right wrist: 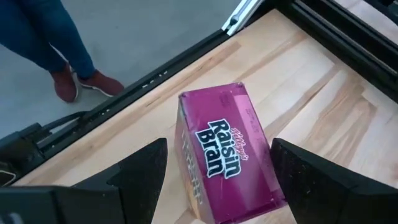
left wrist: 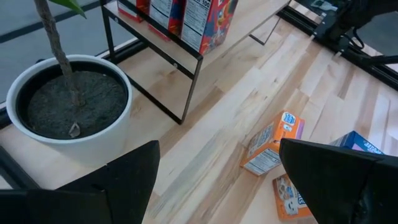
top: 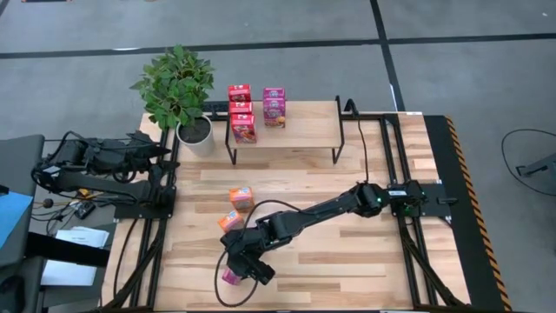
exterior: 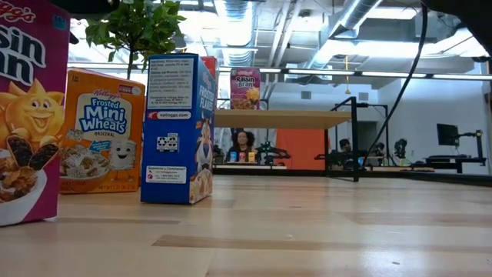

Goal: Stack cereal on shelf
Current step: Put the violet cereal box on the shelf aligned with the other violet cereal box on the shelf

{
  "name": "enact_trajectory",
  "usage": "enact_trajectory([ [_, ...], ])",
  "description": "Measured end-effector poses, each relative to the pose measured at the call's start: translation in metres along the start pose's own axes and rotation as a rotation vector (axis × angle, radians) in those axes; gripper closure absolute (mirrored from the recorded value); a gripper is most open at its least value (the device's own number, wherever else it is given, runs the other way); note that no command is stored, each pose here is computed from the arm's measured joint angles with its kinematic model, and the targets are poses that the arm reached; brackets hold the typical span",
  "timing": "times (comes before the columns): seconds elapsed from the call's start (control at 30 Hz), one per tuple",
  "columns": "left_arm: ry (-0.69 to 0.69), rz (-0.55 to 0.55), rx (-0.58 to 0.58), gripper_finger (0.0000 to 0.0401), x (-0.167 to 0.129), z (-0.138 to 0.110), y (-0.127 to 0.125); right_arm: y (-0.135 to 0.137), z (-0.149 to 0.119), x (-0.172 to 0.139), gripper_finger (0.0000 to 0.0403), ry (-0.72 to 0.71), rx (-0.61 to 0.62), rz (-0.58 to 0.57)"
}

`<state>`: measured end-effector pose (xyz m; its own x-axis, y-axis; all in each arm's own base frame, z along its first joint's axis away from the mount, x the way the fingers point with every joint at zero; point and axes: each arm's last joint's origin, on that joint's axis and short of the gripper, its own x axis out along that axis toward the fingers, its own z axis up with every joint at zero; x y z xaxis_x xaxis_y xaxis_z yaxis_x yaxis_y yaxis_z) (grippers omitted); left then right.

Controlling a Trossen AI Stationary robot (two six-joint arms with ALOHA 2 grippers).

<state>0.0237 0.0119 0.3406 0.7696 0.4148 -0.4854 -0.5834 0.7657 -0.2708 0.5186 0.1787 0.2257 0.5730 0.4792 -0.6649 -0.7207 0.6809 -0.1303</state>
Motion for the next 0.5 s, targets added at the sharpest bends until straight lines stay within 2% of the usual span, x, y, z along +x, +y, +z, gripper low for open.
enact_trajectory([
  [0.27,-0.002,0.004,0.001,0.008,0.0,0.0,0.0001,-0.0056,-0.0063,0.0021,0.0092,0.016,0.008,0.001],
  [0.5,-0.002,0.004,0.008,0.008,0.0,0.0,0.0001,-0.007,-0.0014,0.0005,0.0092,-0.022,0.022,-0.024],
])
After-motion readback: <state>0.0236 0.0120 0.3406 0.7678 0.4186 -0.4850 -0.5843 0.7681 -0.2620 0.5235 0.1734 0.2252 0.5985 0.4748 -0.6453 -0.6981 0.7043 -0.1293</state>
